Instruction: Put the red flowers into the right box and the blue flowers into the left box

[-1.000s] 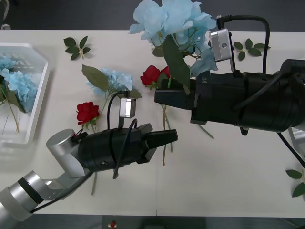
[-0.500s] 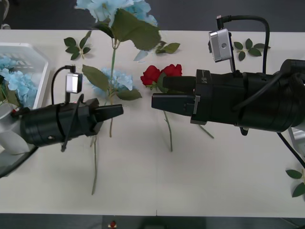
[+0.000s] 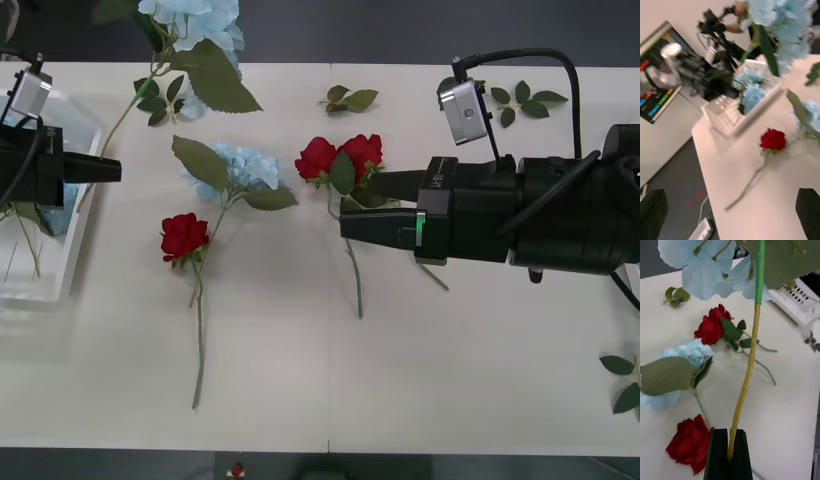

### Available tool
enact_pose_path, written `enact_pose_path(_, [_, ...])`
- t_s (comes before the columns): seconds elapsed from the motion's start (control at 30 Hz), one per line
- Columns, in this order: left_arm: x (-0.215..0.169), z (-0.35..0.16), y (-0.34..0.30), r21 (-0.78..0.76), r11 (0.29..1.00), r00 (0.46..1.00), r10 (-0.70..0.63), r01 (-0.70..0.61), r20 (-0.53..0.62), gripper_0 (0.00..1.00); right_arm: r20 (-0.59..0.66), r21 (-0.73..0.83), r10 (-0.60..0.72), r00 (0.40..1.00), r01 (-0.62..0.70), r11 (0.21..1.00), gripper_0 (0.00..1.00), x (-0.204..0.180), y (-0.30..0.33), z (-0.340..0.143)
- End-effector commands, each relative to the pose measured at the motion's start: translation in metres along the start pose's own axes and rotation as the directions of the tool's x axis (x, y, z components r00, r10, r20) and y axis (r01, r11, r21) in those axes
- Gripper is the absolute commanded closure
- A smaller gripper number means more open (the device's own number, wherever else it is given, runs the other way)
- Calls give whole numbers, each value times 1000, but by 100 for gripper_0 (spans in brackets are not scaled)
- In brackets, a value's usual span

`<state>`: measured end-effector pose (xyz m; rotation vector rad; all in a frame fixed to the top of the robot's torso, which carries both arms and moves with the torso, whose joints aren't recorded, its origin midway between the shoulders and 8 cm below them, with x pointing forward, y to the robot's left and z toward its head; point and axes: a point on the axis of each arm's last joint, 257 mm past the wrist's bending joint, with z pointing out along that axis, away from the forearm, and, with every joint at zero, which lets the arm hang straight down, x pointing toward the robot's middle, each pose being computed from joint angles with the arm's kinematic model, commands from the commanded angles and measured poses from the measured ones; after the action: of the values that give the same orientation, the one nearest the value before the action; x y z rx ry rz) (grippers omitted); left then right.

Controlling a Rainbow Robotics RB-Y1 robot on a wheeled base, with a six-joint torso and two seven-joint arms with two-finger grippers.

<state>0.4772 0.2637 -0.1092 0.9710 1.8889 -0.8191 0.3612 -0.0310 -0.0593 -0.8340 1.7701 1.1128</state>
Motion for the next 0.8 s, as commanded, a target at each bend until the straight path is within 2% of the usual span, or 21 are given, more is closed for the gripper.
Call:
enact_pose_path(0.03, [-12,-38,23,-85,993,994,-93,87,-63,100,-146,142,18,989,3,990,0,15,-31,-15])
enact_pose_path(0.2, [2,-89,53,-236,965,974,-154,113,-165,100,-272,303,118,955,-31,953,0,33,-76,-30])
enact_pose_path(0.4, [35,-155,90,-413,905,942,-219,99,-254,100,-327,459,215,920,-44,887,0,36,-136,-25])
enact_pose_path(0.63, [77,-229,114,-590,805,928,-264,62,-264,100,-386,591,277,880,5,807,0,38,-207,-4])
enact_pose_path(0.8, [101,-260,111,-643,763,924,-295,75,-243,100,-389,655,322,863,13,756,0,46,-243,9])
